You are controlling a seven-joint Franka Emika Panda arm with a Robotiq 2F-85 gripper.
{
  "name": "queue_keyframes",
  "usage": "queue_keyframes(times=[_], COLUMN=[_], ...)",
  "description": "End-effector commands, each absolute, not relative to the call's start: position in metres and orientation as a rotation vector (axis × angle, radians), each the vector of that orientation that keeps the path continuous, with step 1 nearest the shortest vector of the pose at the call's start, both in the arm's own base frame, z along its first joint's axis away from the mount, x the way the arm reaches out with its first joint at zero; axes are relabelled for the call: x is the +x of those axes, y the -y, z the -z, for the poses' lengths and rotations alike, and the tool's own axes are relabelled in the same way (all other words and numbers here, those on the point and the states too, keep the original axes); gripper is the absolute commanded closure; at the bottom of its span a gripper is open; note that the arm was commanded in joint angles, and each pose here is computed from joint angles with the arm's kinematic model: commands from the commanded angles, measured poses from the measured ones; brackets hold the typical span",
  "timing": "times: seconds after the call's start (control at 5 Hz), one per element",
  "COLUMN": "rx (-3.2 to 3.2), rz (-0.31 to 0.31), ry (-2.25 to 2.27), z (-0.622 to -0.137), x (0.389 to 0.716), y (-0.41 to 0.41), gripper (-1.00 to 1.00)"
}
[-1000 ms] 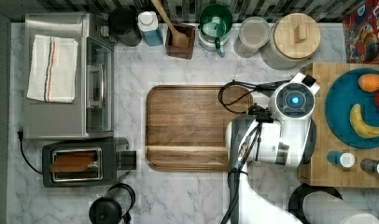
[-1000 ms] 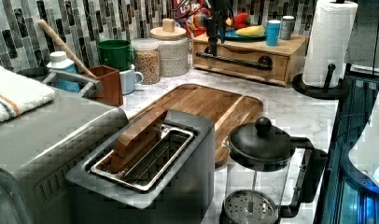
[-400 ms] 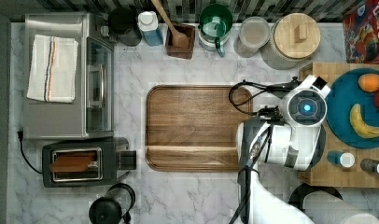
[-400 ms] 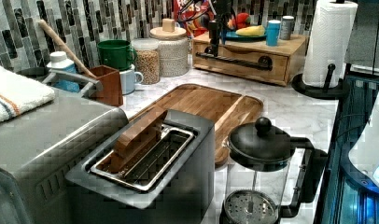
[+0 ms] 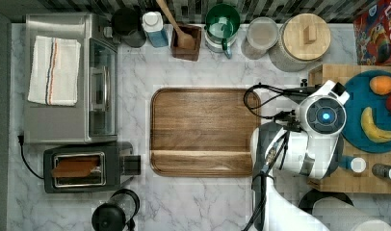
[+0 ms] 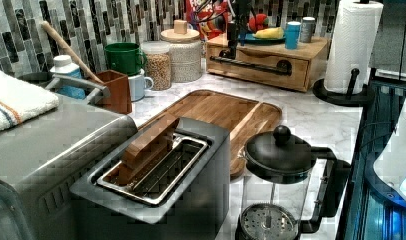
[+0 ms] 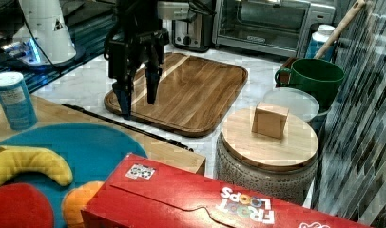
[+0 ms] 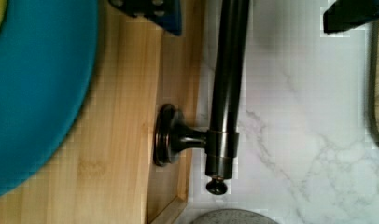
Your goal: Open the drawer.
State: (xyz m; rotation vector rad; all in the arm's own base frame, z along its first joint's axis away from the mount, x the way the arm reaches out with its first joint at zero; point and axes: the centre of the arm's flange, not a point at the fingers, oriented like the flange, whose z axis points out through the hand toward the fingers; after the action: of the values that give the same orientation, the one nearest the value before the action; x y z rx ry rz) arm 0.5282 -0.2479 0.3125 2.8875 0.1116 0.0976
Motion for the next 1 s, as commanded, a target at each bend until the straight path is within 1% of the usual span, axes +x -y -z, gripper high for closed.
queue_keyframes(times=[0.2,0.6,0.8,1.0], rx=[2.846,2.884,2.881,2.908], rz=[-0.069,-0.063,-0.049,0.026], ry=[-0.155,-0.101,-0.051,-0.081], z=[-0.294,-0.267,-0.255,-0.268], x=[0.540,0.545,0.546,0.547], y=[0.237,0.229,0.220,0.211], gripper=[-1.00,-1.00,-1.00,-1.00])
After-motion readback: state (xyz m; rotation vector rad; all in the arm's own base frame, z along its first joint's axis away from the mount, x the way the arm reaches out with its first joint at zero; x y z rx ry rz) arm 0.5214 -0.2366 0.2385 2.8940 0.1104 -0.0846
